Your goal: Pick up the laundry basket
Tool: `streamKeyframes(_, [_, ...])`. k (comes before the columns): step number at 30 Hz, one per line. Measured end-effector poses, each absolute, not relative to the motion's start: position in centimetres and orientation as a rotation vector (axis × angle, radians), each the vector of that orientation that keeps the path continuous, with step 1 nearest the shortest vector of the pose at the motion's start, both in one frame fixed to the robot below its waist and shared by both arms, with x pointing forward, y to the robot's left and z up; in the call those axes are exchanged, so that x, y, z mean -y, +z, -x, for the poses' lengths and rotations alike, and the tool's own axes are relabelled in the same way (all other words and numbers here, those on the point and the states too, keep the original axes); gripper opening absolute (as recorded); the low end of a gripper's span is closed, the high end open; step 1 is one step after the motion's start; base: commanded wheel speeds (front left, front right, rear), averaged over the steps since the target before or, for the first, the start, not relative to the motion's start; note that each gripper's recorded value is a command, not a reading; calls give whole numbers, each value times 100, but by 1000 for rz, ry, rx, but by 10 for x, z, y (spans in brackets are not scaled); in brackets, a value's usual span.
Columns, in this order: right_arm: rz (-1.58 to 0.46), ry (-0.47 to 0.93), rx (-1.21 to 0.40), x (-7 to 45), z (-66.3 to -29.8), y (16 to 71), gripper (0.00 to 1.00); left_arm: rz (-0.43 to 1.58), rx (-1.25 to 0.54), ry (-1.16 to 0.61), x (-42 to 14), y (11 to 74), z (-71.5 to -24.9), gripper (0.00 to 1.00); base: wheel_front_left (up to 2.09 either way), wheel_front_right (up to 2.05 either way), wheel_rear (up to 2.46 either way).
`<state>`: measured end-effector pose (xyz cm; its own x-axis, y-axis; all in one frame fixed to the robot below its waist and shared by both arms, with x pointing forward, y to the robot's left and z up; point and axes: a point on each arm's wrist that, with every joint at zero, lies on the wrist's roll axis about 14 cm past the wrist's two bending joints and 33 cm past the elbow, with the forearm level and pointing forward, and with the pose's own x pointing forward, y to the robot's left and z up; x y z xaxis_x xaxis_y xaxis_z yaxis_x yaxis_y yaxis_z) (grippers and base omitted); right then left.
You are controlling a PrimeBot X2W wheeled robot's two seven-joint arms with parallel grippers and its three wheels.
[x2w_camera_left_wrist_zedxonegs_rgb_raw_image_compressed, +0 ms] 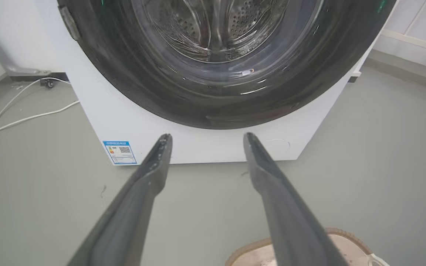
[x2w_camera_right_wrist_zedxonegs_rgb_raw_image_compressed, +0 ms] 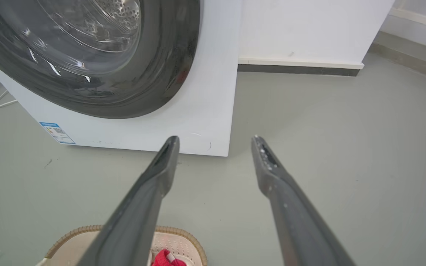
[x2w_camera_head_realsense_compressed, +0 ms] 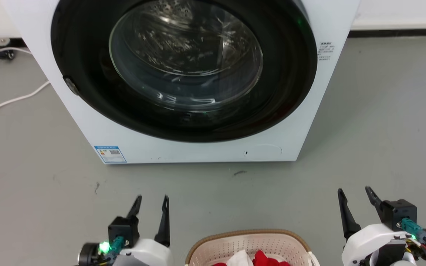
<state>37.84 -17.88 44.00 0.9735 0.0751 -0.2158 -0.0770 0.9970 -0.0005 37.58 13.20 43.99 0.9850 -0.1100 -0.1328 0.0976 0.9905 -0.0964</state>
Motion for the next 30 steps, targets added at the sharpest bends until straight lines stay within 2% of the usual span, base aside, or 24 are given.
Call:
streamKeyframes(13, [-7, 50, -469, 187, -367, 365, 100, 205, -564, -114, -114, 332, -334, 100, 0, 0, 0])
streamKeyframes(22, [-33, 70, -681, 183, -353, 314, 100, 261, -852, -118, -106, 281, -305, 100, 0, 0, 0])
streamKeyframes(30, [-57, 90, -910, 180, -332, 271, 100, 277, -1018, -101, -107, 252, -292, 100, 0, 0, 0])
